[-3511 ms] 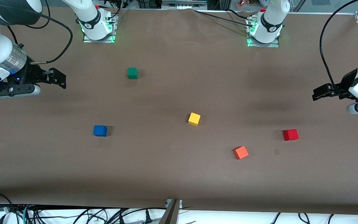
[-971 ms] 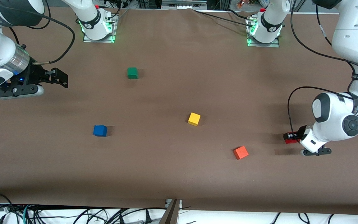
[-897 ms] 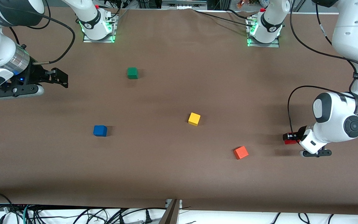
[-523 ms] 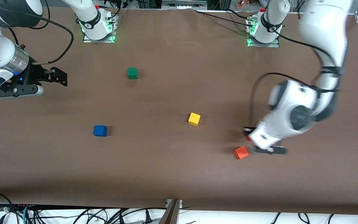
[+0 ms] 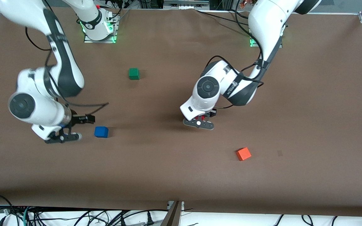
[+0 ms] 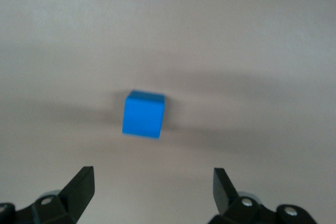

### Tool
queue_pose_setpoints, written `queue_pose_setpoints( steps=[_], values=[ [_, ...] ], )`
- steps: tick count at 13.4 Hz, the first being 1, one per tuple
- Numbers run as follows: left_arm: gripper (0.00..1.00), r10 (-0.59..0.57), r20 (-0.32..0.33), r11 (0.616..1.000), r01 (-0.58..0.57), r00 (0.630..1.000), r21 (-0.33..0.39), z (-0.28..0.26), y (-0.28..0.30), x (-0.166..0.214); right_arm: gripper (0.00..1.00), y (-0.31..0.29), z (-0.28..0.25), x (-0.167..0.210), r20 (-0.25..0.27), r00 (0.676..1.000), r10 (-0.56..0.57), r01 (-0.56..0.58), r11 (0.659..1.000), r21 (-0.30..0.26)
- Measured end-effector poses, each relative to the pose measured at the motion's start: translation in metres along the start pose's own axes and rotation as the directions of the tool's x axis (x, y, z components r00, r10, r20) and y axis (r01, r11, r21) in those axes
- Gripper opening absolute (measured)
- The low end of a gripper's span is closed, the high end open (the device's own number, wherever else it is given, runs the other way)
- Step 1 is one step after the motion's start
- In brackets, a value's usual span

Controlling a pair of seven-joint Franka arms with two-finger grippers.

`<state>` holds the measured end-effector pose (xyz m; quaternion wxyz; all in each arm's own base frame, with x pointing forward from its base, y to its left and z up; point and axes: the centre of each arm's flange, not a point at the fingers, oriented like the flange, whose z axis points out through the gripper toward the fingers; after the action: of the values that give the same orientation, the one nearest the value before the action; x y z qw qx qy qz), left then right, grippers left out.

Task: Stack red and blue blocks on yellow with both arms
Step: 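Carry the red cube to the yellow cube while the right gripper reaches the blue cube, then set the red cube on the yellow cube and open the left gripper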

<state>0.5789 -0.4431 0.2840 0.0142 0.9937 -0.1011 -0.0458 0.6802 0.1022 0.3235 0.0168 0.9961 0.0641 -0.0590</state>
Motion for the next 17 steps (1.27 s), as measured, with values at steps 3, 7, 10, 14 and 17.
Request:
queue_pose_setpoints(
  steps=[3,7,10,14,17],
  values=[
    [0.56,0.051,-0.026,0.998,-0.05,0.998,0.028,0.026,0.012,0.0,1.0,-0.005,0.036,0.027,-0.013,1.0,-0.002,0.002,1.0,0.002],
    [0.56,0.112,-0.039,0.991,-0.109,0.993,0.079,0.051,0.005,0.005,1.0,-0.009,0.093,0.039,-0.029,0.999,0.022,-0.021,0.999,0.041],
    [0.56,0.136,-0.034,0.988,-0.133,0.99,0.083,0.055,0.004,0.006,1.0,-0.01,0.128,0.035,-0.004,0.999,0.047,-0.046,0.996,0.072],
    [0.56,0.141,-0.034,0.987,-0.138,0.989,0.083,0.055,0.004,0.006,0.99,-0.01,0.141,0.028,0.019,0.999,0.049,-0.051,0.996,0.073],
    [0.81,0.125,-0.051,0.989,-0.121,0.991,0.083,0.048,-0.003,0.014,0.99,-0.01,0.137,0.028,0.017,0.999,0.049,-0.05,0.996,0.073]
  ],
)
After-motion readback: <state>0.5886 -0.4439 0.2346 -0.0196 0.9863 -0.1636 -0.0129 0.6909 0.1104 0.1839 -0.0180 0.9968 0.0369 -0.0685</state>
